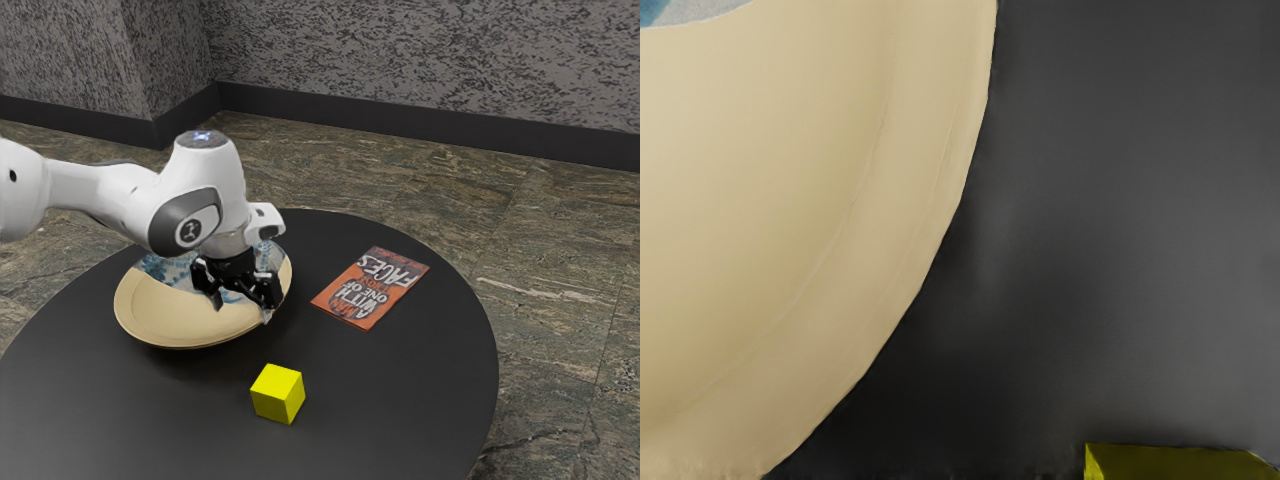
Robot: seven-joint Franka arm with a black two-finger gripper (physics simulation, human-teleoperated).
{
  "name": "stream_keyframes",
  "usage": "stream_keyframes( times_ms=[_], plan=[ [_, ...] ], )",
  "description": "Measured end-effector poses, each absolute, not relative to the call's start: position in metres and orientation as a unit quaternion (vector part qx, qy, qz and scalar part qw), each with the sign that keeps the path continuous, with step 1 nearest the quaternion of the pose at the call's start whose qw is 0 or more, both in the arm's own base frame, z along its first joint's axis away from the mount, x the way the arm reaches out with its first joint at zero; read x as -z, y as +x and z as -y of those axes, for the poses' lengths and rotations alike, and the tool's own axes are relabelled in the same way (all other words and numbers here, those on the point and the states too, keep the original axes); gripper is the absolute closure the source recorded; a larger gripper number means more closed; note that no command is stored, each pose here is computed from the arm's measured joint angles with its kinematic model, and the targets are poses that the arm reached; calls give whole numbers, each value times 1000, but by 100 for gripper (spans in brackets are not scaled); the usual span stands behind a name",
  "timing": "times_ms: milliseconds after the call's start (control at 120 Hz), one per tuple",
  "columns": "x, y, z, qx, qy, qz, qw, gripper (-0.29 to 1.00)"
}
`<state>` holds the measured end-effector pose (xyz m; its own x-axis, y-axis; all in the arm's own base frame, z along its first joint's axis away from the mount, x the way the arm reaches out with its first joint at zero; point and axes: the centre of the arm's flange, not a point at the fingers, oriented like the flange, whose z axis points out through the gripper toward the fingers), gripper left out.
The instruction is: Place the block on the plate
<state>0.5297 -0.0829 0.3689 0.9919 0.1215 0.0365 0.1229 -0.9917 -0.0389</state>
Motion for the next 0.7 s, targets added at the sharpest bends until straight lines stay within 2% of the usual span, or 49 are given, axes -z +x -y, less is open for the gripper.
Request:
stream_keyframes(
  times_ms=[192,417,700],
  plan=[
    [-355,513,138,21,-999,31,17,0],
    [-338,520,110,24,-996,79,19,0],
    [-327,508,138,23,-997,73,14,0]
  ],
)
